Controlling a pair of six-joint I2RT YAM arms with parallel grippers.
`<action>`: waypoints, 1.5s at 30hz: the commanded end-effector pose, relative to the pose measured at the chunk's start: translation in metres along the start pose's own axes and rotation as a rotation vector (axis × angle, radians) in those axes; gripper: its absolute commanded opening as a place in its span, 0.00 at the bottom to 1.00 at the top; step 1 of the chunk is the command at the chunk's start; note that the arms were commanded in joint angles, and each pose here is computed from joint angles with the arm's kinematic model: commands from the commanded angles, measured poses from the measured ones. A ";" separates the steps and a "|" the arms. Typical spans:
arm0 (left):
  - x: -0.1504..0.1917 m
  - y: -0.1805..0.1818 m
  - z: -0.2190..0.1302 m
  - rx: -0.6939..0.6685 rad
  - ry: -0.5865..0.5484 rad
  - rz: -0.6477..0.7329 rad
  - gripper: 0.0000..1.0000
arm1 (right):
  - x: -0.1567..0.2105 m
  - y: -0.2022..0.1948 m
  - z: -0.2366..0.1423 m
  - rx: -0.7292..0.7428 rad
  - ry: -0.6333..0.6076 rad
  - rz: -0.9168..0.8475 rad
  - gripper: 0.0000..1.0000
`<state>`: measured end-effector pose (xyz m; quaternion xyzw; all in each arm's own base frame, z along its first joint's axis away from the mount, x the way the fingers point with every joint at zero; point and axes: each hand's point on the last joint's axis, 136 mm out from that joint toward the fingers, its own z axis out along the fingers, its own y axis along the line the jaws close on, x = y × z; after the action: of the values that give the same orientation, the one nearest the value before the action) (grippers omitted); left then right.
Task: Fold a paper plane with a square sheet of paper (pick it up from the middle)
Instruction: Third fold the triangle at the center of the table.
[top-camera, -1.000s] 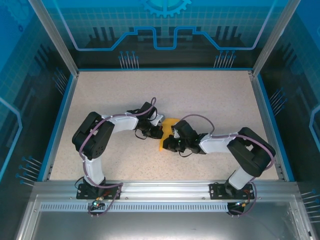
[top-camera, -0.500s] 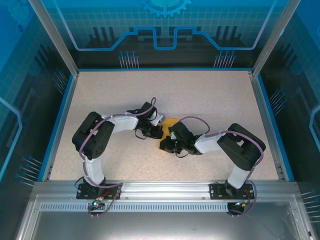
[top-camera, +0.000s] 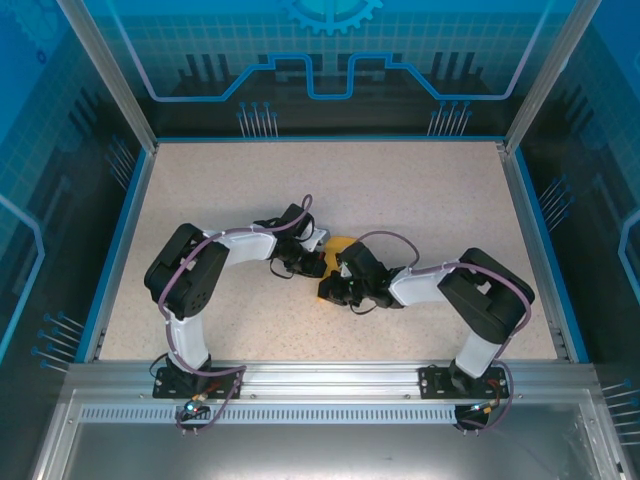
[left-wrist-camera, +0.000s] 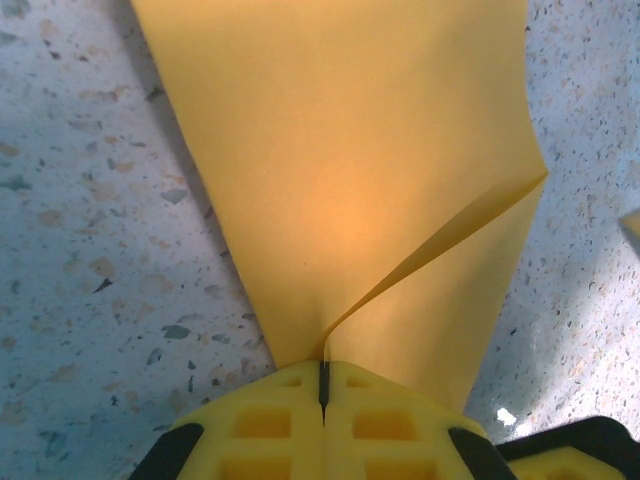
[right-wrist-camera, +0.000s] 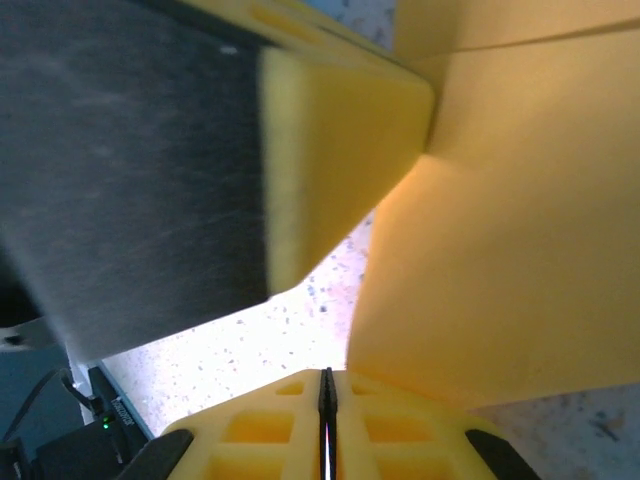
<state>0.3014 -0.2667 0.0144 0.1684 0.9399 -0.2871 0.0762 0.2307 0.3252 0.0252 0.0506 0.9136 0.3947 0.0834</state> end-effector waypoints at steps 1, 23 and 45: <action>0.019 0.015 0.010 -0.038 0.074 -0.010 0.00 | 0.006 0.011 0.002 0.000 0.009 -0.034 0.11; 0.020 0.015 0.008 -0.043 0.072 -0.010 0.00 | -0.011 0.005 -0.016 0.035 -0.048 -0.028 0.12; 0.019 0.015 0.008 -0.046 0.074 -0.012 0.00 | -0.035 -0.012 -0.016 -0.012 -0.063 0.040 0.13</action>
<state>0.3018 -0.2665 0.0144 0.1680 0.9400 -0.2870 0.0768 0.2557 0.3070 0.0194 0.0827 0.9110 0.3941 0.0891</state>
